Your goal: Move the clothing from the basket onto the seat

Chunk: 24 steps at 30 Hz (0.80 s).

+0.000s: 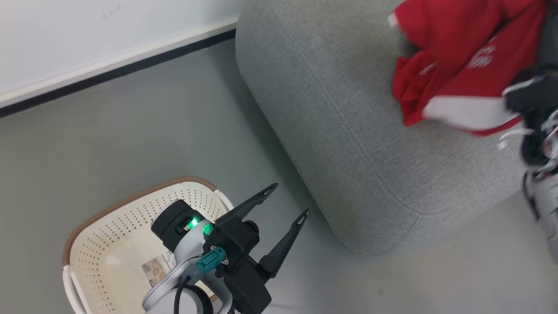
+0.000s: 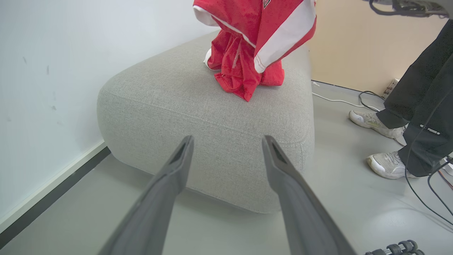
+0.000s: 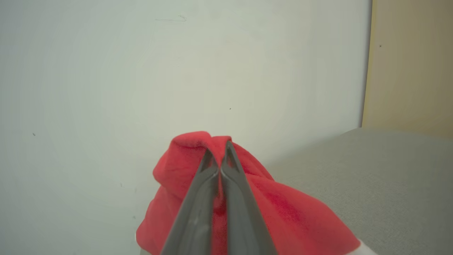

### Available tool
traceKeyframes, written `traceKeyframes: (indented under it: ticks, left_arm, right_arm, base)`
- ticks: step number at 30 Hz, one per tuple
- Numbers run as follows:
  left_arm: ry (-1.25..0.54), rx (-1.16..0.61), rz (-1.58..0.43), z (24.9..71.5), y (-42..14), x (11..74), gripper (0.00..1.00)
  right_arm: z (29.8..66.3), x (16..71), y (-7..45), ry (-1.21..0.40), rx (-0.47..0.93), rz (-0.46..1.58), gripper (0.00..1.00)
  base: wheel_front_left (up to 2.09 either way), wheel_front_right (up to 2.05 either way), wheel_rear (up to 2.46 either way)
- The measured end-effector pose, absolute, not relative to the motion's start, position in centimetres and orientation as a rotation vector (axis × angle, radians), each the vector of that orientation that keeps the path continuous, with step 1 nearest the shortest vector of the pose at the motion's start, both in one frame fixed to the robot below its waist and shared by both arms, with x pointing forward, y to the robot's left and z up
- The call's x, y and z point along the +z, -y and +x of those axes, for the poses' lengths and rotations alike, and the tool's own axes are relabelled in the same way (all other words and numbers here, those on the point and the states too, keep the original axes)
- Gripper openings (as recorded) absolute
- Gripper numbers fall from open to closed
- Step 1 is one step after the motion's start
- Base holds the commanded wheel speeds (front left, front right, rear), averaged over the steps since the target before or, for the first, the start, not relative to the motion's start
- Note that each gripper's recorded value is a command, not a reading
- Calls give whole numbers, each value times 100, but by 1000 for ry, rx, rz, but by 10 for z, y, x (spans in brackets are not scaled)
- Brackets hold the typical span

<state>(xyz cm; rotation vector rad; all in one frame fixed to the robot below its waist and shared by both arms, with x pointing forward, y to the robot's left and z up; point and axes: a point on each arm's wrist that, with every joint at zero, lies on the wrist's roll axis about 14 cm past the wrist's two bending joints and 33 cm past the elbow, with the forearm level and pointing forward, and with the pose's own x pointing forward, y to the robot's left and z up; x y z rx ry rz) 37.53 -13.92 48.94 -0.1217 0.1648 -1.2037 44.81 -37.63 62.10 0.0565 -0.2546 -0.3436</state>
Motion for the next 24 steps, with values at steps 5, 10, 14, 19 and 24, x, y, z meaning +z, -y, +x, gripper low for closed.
traceKeyframes:
  ticks: [5,10,14,19,24]
  left_arm:
    - [-187,-1210,-125,376,138,481,100]
    - [-189,-1210,-139,384,138,478,100]
    - [-209,-1198,-136,393,133,467,100]
    - [-222,-1185,-141,403,128,456,100]
    - [-234,-1175,-149,413,125,447,100]
  right_arm:
    - [460,651,404,318,-404,33,0]
    - [472,664,433,334,-472,6,0]
    - [483,665,453,325,-523,-16,0]
    - [495,625,460,228,-551,-10,0]
    - [504,578,461,123,-573,15,0]
  base:
    - [0,0,0]
    - [0,0,0]
    - [0,0,0]
    - [0,0,0]
    - [0,0,0]
